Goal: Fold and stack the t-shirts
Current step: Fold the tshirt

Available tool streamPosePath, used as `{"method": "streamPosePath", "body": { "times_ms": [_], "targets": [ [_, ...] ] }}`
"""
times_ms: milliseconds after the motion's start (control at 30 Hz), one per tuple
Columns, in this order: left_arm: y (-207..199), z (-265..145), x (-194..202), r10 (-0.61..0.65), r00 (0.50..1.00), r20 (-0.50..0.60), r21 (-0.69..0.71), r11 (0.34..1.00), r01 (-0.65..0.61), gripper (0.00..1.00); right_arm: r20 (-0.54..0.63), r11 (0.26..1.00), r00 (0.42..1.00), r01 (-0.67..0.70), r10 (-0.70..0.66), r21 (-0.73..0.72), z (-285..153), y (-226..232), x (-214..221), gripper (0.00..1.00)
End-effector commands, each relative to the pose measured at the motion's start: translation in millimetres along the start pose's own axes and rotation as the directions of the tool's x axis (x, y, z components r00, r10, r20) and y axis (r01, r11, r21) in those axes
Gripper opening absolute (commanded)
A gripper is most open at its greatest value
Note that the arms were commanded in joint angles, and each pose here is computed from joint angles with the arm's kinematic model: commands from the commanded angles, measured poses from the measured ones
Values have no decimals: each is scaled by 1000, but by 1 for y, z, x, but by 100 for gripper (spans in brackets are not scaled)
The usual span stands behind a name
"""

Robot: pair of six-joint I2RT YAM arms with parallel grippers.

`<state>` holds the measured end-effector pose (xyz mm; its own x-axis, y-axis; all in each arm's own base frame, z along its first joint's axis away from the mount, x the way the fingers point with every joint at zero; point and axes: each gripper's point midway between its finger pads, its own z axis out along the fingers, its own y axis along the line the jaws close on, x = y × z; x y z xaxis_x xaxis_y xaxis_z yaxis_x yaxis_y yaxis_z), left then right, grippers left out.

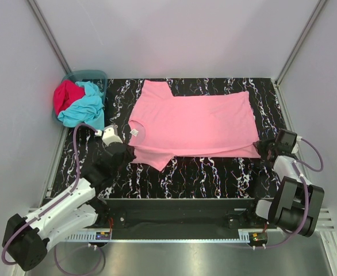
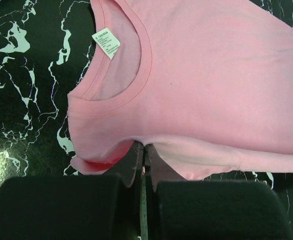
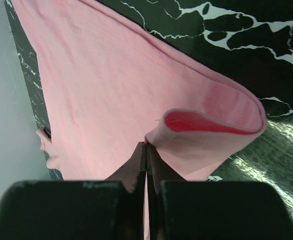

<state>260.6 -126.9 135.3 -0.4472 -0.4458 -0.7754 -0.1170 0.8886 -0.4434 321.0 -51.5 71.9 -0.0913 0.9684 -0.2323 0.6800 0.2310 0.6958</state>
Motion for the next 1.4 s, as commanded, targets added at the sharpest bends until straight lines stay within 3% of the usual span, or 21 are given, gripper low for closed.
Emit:
{"method": "streamPosePath", "body": {
  "times_ms": [0, 1367],
  "targets": [
    [-16, 2, -35, -47, 992, 117, 23, 999, 45, 0, 84, 998, 997, 5, 0, -59, 3, 33, -21, 0],
    [-1, 81, -47, -84, 987, 136, -91, 991, 97, 0, 90, 999, 995, -40, 39, 13, 63, 33, -26, 0]
  ]
}}
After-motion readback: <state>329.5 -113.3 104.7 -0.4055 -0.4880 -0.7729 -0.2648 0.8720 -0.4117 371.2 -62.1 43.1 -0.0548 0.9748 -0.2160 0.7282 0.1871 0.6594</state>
